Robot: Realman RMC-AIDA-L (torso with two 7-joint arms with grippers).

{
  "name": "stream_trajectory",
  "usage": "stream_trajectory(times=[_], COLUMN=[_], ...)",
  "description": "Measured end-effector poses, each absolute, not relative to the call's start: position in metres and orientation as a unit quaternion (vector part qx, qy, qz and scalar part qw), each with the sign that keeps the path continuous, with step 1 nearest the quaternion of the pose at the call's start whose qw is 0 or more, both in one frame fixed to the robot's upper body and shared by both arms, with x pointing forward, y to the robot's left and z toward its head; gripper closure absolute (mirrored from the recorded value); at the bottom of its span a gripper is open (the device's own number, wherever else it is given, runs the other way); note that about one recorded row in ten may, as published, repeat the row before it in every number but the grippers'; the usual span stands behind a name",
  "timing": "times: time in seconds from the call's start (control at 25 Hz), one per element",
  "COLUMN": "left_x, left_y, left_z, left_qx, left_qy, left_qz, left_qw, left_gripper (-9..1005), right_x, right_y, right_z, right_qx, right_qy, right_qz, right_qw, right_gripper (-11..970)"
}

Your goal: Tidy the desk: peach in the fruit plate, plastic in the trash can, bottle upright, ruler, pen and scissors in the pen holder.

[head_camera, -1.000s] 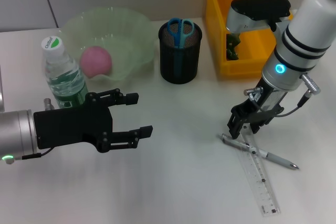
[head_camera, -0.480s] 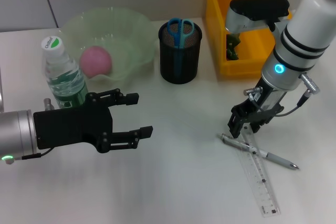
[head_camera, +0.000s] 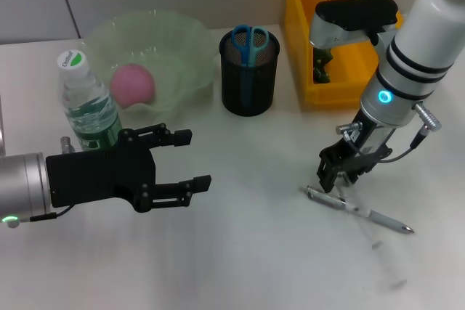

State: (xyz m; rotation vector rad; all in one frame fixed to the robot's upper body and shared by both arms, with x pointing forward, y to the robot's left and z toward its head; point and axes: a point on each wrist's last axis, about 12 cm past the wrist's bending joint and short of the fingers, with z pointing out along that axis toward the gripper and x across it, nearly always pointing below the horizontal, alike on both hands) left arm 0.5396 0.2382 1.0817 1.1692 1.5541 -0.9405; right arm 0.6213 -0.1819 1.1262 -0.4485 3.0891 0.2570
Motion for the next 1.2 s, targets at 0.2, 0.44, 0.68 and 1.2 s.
stream_trajectory(times=[0.2, 0.44, 0.68, 1.2], left_x=[0.540, 0.539, 0.539, 0.543], left_y=[0.238, 0.241, 0.241, 0.240], left_z=[1.082, 1.083, 1.083, 1.086], left_qx=[0.478, 0.478, 0.477, 0.481], left_qy=[0.634, 0.635, 0.635, 0.633], left_qz=[-0.383, -0.378, -0.378, -0.377], left_qw=[0.472, 0.475, 0.476, 0.475], left_gripper=[230, 230, 230, 231], right_x=[0.623, 0.629, 0.631, 0.630], right_y=[-0.182, -0.186, -0.188, -0.189], right_z=[1.127, 1.141, 1.155, 1.162], right_qx=[-0.145, -0.147, -0.154, -0.177], right_qy=[0.986, 0.985, 0.980, 0.975], right_qz=[0.079, 0.084, 0.108, 0.112], right_qw=[0.008, 0.038, 0.066, 0.069], right_gripper=[573, 596, 607, 697])
